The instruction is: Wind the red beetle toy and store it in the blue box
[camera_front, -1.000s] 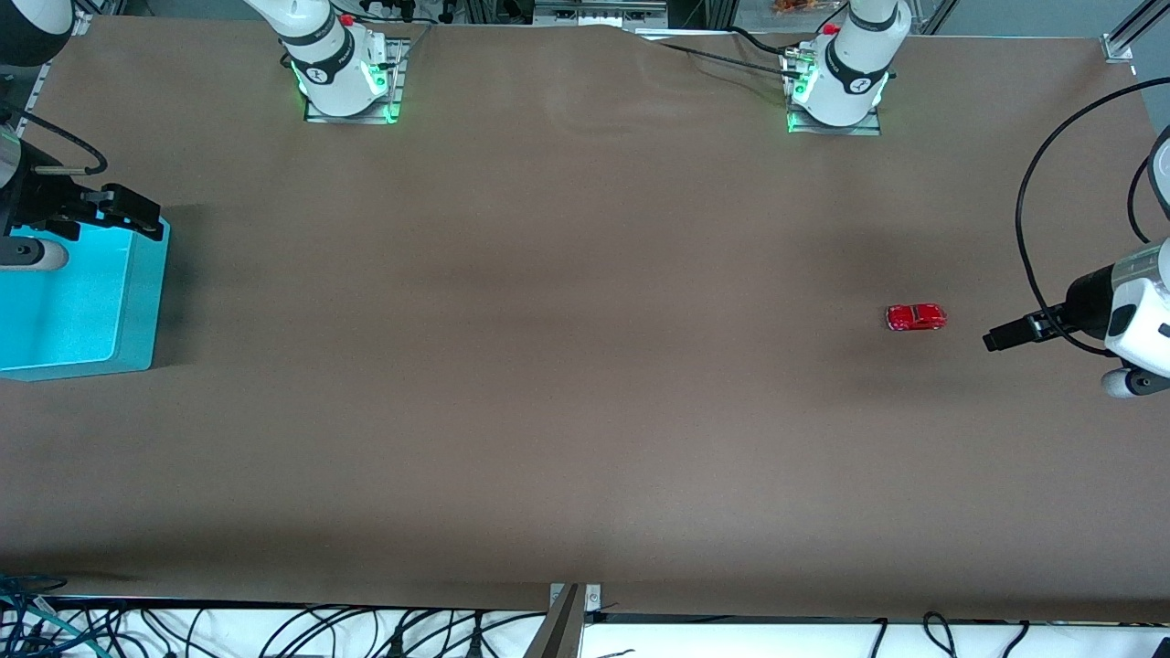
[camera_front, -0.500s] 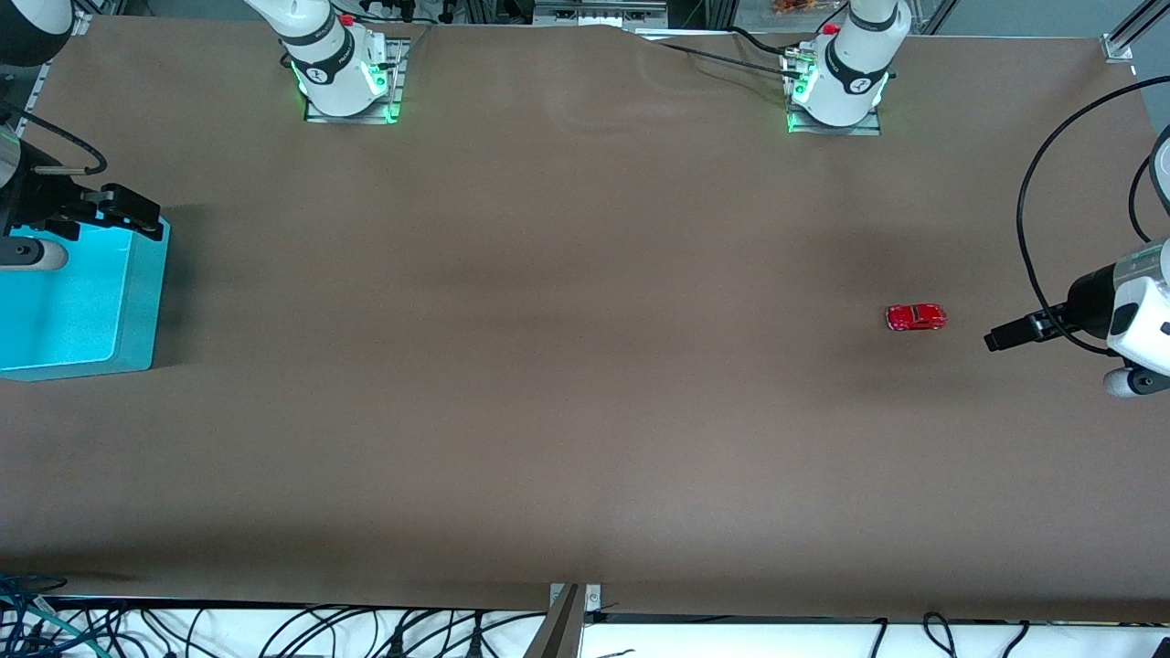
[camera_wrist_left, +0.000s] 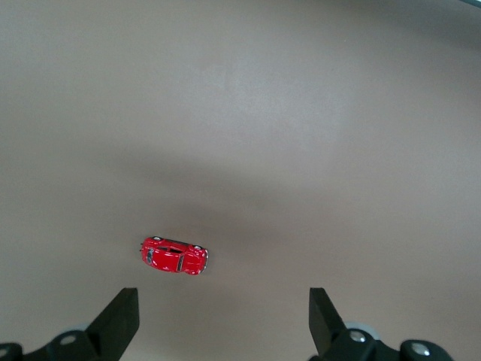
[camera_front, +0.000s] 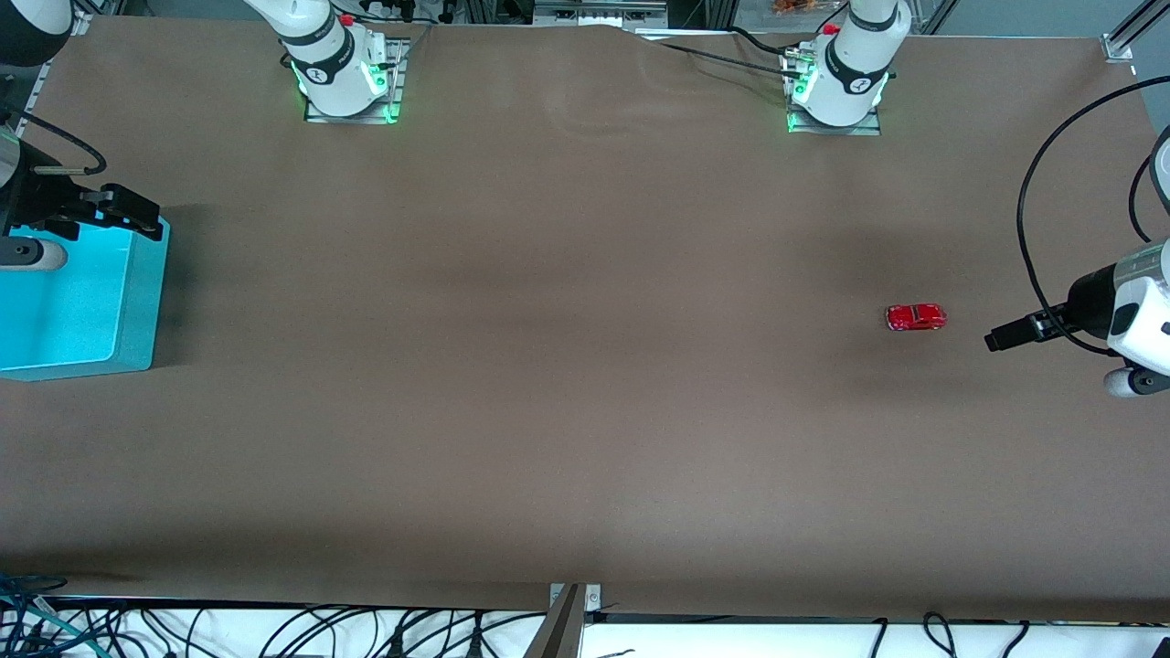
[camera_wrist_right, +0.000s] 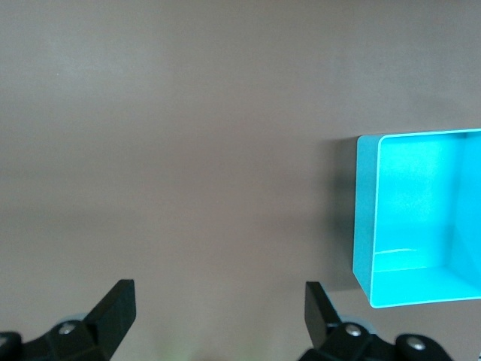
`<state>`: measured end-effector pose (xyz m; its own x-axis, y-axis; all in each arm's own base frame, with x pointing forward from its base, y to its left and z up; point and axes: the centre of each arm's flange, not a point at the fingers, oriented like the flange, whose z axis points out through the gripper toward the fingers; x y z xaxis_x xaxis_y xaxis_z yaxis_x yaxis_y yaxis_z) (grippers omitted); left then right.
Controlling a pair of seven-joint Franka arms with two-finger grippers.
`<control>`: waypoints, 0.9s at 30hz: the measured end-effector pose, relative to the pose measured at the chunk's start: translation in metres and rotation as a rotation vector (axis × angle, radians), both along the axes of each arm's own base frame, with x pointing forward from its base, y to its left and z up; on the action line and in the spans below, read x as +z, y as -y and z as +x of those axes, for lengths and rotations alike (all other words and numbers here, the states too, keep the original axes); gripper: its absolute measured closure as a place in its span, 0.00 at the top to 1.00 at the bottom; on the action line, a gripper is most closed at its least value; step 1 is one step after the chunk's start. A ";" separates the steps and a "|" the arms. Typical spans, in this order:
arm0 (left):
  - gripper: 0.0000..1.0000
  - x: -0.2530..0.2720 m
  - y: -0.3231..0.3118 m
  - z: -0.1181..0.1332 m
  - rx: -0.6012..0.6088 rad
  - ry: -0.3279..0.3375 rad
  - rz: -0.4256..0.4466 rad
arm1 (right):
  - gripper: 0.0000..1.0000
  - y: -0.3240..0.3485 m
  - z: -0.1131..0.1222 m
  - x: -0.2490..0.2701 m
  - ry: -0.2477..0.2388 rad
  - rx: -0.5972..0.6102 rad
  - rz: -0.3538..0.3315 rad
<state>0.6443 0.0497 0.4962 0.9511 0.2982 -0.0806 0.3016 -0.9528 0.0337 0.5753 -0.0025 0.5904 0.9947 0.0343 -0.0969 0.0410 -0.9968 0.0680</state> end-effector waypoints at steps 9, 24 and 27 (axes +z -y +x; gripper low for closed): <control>1.00 -0.001 0.000 0.000 0.000 -0.002 0.000 | 1.00 0.000 0.000 0.000 0.000 0.000 0.000; 1.00 -0.003 -0.002 -0.001 0.004 -0.005 0.001 | 1.00 0.004 0.000 0.000 0.000 -0.007 -0.001; 1.00 -0.003 -0.002 -0.001 0.004 -0.007 0.000 | 1.00 0.004 0.000 0.000 0.000 -0.007 -0.001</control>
<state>0.6434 0.0518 0.4929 0.9493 0.3019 -0.0871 0.3055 -0.9517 0.0311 0.5753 -0.0065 0.5905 0.9949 0.0274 -0.0969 0.0341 -0.9971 0.0686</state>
